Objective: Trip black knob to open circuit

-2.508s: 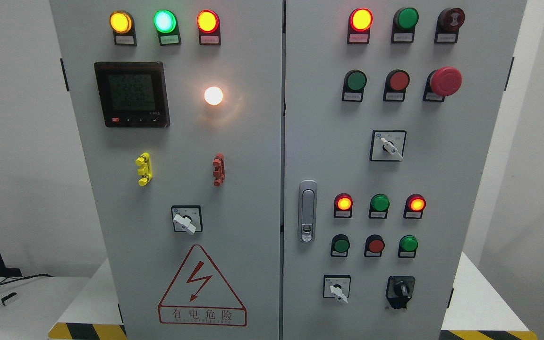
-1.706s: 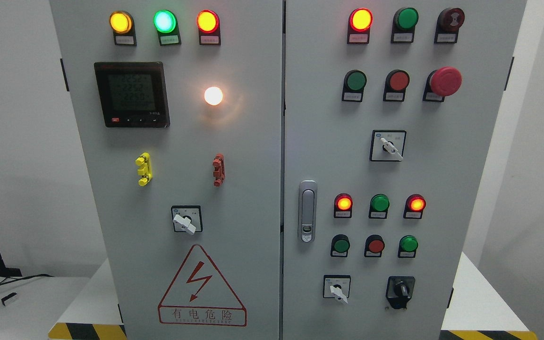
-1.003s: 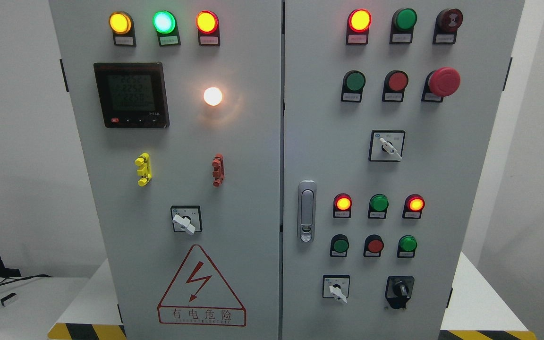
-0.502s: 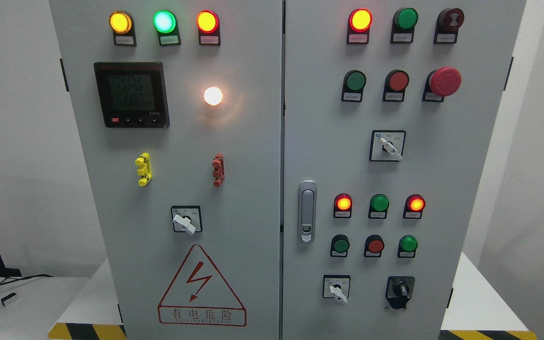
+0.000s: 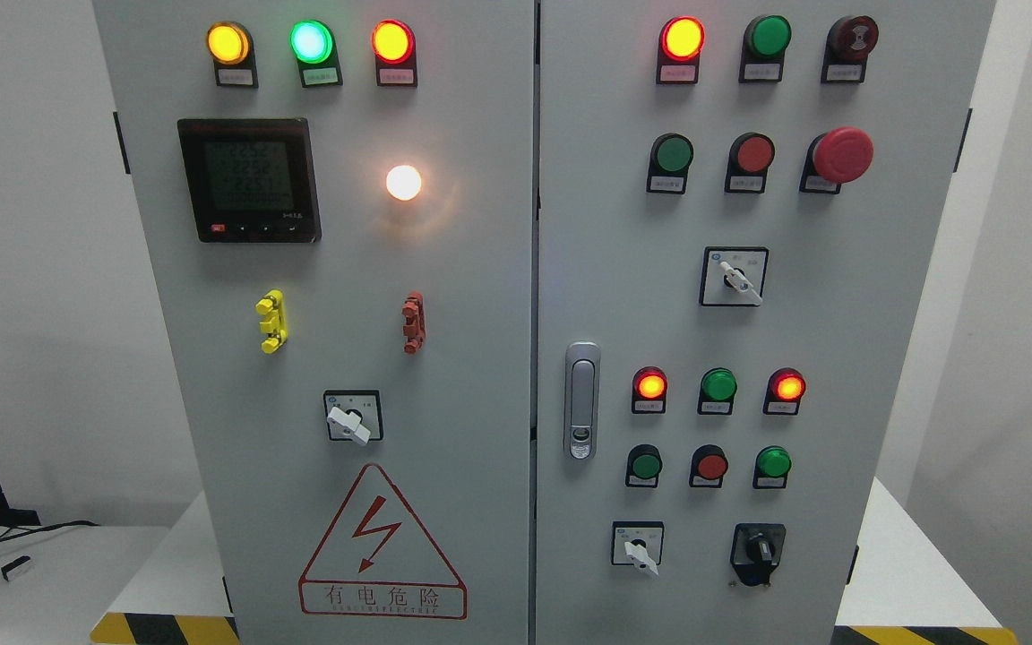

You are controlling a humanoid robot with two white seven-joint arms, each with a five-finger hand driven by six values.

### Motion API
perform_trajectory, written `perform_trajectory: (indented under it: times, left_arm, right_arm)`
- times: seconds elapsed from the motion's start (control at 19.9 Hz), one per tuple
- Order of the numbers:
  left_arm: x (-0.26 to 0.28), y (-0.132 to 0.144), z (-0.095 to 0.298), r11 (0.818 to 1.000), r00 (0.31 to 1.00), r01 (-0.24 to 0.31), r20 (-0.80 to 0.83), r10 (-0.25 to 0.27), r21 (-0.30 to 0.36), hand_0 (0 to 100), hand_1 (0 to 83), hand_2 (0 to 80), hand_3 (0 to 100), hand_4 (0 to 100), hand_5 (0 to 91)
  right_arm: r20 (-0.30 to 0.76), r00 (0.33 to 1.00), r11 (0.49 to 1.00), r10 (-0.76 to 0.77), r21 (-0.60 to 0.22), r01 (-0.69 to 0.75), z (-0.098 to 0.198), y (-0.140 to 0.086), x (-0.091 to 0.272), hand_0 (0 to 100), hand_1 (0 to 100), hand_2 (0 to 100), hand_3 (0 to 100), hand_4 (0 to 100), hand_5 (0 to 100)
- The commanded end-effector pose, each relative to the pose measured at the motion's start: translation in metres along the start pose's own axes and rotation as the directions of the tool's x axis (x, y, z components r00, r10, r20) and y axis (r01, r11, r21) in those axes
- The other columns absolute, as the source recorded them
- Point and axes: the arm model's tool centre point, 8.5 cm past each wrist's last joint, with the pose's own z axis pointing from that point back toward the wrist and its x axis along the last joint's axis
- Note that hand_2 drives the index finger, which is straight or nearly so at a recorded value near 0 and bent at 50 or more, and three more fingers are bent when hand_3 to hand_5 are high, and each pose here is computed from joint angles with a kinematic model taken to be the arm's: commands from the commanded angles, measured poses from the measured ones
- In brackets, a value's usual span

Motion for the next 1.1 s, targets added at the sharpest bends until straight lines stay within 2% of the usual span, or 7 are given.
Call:
perform_trajectory:
  times: [0.0,0.15,0.35,0.7,1.05]
  left_arm:
    - [0.0,0.0,0.0,1.0,1.0,0.03,0.001,-0.03,-0.004,12,38.9,0.0,0,0,0.0]
    - [0.0,-0.001,0.0,1.0,1.0,0.03,0.001,-0.03,-0.005,12,38.9,0.0,0,0,0.0]
    - [0.0,0.0,0.0,1.0,1.0,0.03,0.001,-0.03,-0.004,12,38.9,0.0,0,0,0.0]
    - [0.0,0.0,0.0,1.0,1.0,0.03,0.001,-0.03,-0.004,12,38.9,0.0,0,0,0.0]
    - [0.0,-0.001,0.0,1.0,1.0,0.03,0.001,-0.03,-0.005,12,38.9,0.0,0,0,0.0]
  right_arm:
    - [0.229,0.973,0.996,-0.022,0.085,0.002,-0.045,-0.008,0.099,15,41,21,45,36,31]
    - [0.231,0.971,0.997,-0.058,0.054,0.047,-0.06,-0.021,0.108,15,42,23,47,39,34]
    - [0.268,0.962,0.998,-0.055,0.031,0.049,-0.078,-0.025,0.119,16,44,24,50,44,39]
    - [0.318,0.948,0.999,-0.031,-0.007,0.035,-0.113,-0.036,0.147,17,44,25,52,46,41]
    - [0.346,0.934,0.994,-0.087,-0.03,0.103,-0.155,-0.023,0.162,18,45,26,52,47,42]
